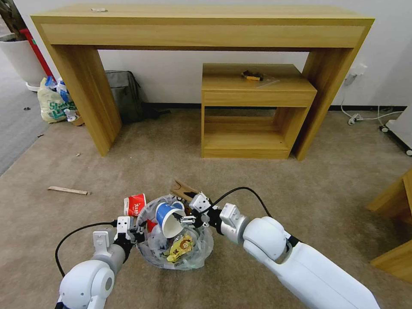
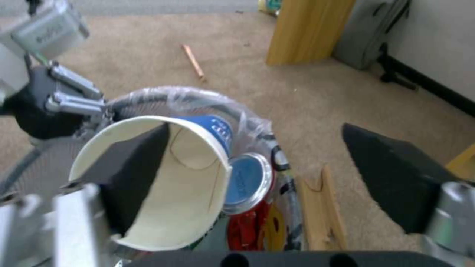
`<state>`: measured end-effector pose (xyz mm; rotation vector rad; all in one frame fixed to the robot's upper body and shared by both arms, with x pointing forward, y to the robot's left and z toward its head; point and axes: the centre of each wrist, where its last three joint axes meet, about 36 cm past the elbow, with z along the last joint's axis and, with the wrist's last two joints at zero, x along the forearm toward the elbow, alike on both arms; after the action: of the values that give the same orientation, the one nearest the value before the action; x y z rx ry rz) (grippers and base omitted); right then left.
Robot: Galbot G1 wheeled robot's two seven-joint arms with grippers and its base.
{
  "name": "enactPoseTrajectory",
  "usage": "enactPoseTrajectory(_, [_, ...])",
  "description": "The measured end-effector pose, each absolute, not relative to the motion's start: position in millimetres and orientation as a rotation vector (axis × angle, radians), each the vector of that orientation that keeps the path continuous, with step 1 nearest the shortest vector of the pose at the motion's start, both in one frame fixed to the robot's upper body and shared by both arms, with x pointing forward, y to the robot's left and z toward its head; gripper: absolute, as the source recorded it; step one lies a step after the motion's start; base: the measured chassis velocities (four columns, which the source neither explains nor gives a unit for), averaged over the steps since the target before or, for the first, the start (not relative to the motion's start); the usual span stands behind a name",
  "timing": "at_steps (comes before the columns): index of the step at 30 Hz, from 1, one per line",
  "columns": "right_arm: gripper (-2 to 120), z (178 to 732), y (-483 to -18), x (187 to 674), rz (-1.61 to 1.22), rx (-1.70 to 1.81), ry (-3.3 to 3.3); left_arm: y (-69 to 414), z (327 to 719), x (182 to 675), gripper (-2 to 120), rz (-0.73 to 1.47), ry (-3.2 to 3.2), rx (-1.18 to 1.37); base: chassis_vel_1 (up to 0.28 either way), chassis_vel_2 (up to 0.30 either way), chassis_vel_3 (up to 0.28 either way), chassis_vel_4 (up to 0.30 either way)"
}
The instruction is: Pick up the trash bin and place the garbage on the floor into it.
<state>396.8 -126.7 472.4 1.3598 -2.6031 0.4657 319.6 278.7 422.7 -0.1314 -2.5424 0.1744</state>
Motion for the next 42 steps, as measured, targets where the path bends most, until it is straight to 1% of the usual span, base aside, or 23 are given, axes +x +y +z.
enactPoseTrajectory(1, [98,477.0,-129.3,395.8,0.449,1.355,-2.612,279.1,423.3,319.5,0,0.177,-2.544,-0.129,0.0,0.0,0.0,0.0])
enactPoseTrajectory(5, [100,484.7,-136.0,393.5,0.412,1.35,-2.619,279.5,424.1,319.2,0,0.18,-2.547,-0.125,0.0,0.0,0.0,0.0])
enactPoseTrajectory(14, [100,499.0,-151.6,395.1,0.357,1.288,-2.683,282.3,426.2,318.1,0,0.194,-2.554,-0.108,0.0,0.0,0.0,0.0])
enactPoseTrajectory(16, [100,500.8,-162.2,400.7,0.29,1.147,-2.759,284.4,428.4,316.7,0,0.212,-2.56,-0.092,0.0,0.0,0.0,0.0])
enactPoseTrajectory(17, [100,500.8,-162.2,400.7,0.29,1.147,-2.759,284.4,428.4,316.7,0,0.212,-2.56,-0.092,0.0,0.0,0.0,0.0])
enactPoseTrajectory(19, [100,495.0,-169.3,405.9,0.232,0.988,-2.813,286.9,429.7,316.0,0,0.217,-2.563,-0.082,0.0,0.0,0.0,0.0])
enactPoseTrajectory(20, [100,495.0,-169.3,405.9,0.232,0.988,-2.813,286.9,429.7,316.0,0,0.217,-2.563,-0.082,0.0,0.0,0.0,0.0])
enactPoseTrajectory(22, [100,485.2,-176.2,412.4,0.194,0.846,-2.854,289.5,430.4,315.6,0,0.22,-2.563,-0.078,0.0,0.0,0.0,0.0])
enactPoseTrajectory(26, [100,475.0,-184.0,418.9,0.143,0.709,-2.897,292.0,432.8,314.9,0,0.22,-2.569,-0.074,0.0,0.0,0.0,0.0])
enactPoseTrajectory(32, [100,472.1,-193.0,418.1,0.051,0.629,-2.941,292.4,434.2,314.0,0,0.221,-2.571,-0.075,0.0,0.0,0.0,0.0])
enactPoseTrajectory(42, [100,471.3,-210.4,413.2,0.052,0.549,-2.973,292.0,435.0,313.2,0,0.224,-2.573,-0.084,0.005,0.003,-0.004,-0.008])
